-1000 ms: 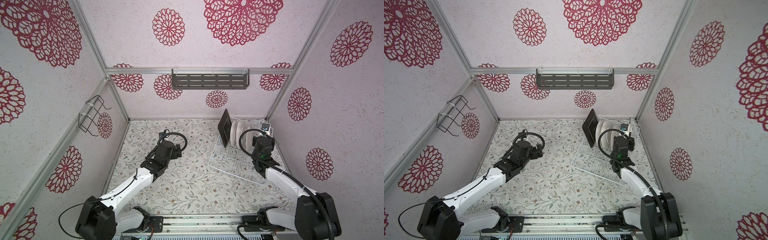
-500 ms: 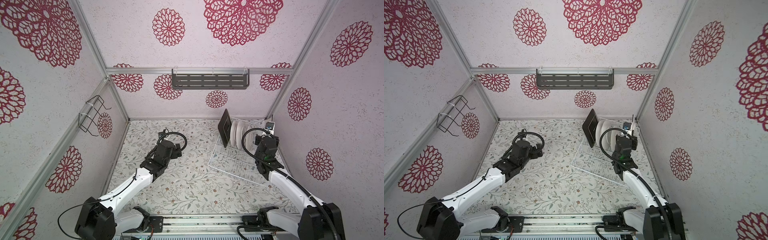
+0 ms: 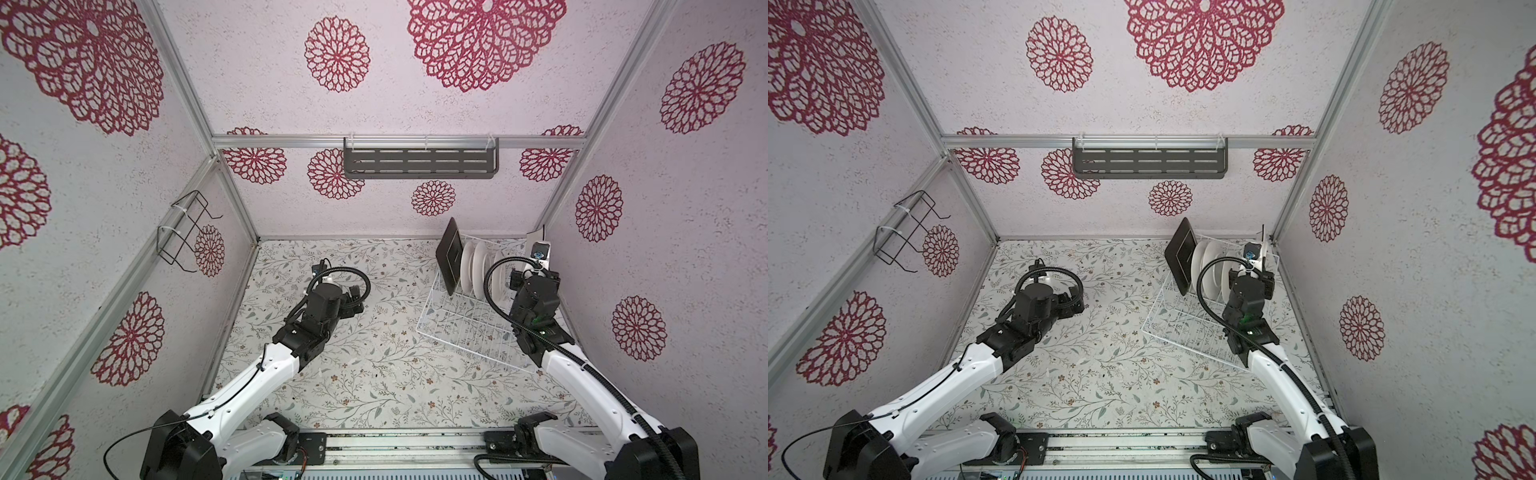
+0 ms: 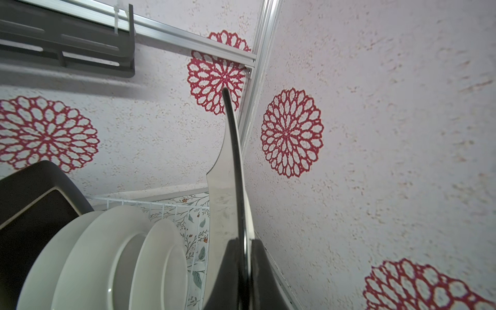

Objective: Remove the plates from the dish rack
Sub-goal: 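Lift the white square plate up out of the rack with the right gripper, then tilt the held plate toward the left gripper while the left gripper approaches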

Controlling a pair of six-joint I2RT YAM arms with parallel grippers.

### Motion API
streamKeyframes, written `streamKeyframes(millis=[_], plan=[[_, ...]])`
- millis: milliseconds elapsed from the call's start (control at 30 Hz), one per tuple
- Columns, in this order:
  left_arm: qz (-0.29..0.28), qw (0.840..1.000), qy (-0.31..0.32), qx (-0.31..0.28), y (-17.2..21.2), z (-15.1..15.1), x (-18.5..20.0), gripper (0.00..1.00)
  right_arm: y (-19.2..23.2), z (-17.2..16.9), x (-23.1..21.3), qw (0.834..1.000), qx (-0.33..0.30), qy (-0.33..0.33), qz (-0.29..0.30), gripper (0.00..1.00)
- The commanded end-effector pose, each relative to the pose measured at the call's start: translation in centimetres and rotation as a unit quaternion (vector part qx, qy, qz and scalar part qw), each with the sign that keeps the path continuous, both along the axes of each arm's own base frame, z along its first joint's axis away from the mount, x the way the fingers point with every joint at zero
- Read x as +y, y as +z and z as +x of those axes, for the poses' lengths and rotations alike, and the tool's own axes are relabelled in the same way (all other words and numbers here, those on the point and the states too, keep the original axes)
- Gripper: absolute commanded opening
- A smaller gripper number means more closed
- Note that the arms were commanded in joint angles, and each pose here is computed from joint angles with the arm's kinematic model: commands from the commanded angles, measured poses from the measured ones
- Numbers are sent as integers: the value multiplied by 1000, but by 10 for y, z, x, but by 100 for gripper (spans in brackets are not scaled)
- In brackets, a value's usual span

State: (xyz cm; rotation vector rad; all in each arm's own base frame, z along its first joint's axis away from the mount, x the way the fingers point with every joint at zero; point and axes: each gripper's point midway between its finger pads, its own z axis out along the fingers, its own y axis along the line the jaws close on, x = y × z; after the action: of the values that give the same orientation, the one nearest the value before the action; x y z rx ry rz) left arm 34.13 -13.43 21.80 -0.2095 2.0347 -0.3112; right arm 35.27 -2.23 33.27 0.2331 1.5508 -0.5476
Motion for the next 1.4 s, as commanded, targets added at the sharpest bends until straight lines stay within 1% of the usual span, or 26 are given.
streamKeyframes(millis=[0, 133, 400, 500, 567, 733, 800, 900, 1033, 1300, 1367], plan=[[-26, 999, -11, -15, 10, -5, -6, 97, 99, -36, -12, 985, -167, -13, 50, 0], [-49, 998, -22, -14, 14, -9, -11, 97, 101, -41, -10, 983, -172, -10, 61, 0], [-121, 991, -48, -12, 20, -14, -28, 97, 115, -51, -8, 974, -203, -2, 97, 0], [-134, 990, -51, -11, 20, -11, -32, 97, 119, -55, -8, 967, -222, 4, 128, 0], [-133, 990, -53, -8, 20, -9, -34, 97, 123, -60, -10, 959, -241, 6, 152, 0], [-134, 989, -60, -4, 27, -7, -39, 97, 132, -69, -13, 947, -269, 8, 175, 0], [-148, 987, -67, -2, 31, -8, -43, 97, 137, -72, -13, 943, -277, 13, 183, 0], [-184, 979, -88, -10, 43, -10, -53, 97, 140, -74, -11, 937, -283, 25, 204, 0], [-216, 972, -86, -15, 51, -10, -55, 97, 139, -80, -11, 919, -308, 39, 242, 0], [-260, 961, -87, -24, 58, -7, -59, 97, 140, -91, -4, 866, -363, 104, 329, 0], [-274, 957, -88, -23, 59, -7, -61, 97, 142, -90, -1, 858, -367, 120, 339, 0]])
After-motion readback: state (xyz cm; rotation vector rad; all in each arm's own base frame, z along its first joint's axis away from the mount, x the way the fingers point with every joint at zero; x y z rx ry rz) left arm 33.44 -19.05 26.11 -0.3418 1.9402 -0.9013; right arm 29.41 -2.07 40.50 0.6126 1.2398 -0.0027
